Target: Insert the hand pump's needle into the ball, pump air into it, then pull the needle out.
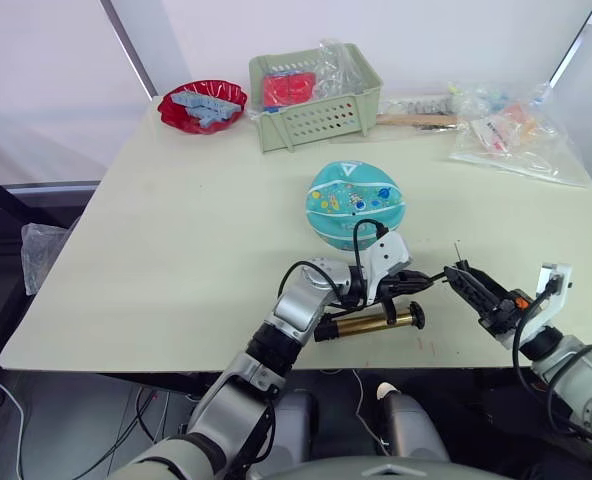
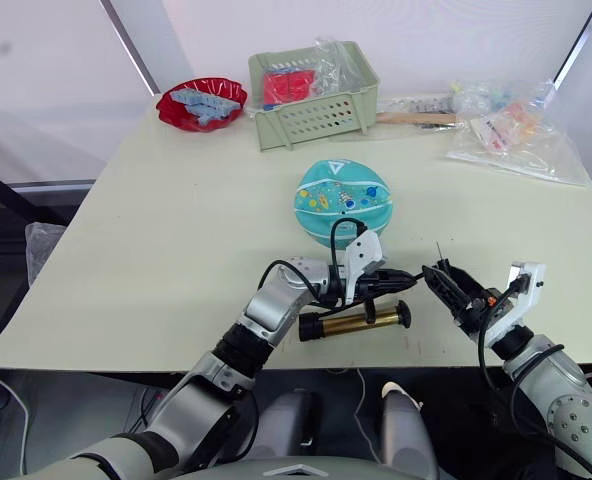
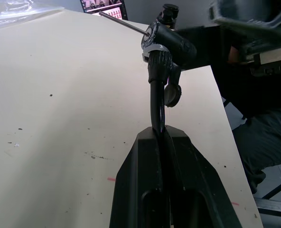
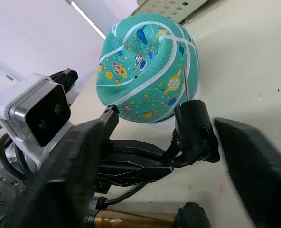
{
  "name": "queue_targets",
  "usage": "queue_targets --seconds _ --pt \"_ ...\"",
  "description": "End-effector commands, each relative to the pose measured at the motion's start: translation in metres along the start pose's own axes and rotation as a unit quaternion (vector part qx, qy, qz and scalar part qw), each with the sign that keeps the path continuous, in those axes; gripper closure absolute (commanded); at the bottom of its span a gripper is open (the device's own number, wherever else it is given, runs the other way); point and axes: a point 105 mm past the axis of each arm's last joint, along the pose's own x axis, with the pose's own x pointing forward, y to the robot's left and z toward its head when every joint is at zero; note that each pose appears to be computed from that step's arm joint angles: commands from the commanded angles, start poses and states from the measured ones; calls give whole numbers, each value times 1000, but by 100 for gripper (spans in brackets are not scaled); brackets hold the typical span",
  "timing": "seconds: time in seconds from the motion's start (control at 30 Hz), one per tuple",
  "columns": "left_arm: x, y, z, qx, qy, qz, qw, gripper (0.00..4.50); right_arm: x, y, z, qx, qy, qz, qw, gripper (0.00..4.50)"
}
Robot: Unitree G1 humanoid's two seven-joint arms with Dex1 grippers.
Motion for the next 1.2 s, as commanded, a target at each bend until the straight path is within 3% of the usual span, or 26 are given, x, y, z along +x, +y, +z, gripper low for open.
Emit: queue_targets --seconds 0.03,0.13,0.17,0.57,0.67,0.77,0.93,1.2 --pt "4 -9 17 16 -30 -17 999 450 -1 7 7 -15 -11 13 1000 258" --pt "5 -11 18 18 -32 -22 999 450 0 7 6 -17 -10 12 1000 403" --pt "5 -12 18 18 -33 -24 999 450 0 7 6 -18 -10 12 1000 420" --pt "0 -10 16 14 -35 -19 999 450 -3 3 9 -41 5 -5 999 420" --pt "-3 -8 15 13 -36 -12 999 353 -4 7 12 -54 9 2 998 420" --pt "-11 -6 17 17 -43 -6 999 202 -6 10 16 -73 13 6 997 420" --pt "-34 -2 22 31 -57 5 998 3 -12 12 20 -122 37 11 992 420" --pt "-92 25 47 70 -82 87 990 3 -28 22 32 -255 40 58 964 420"
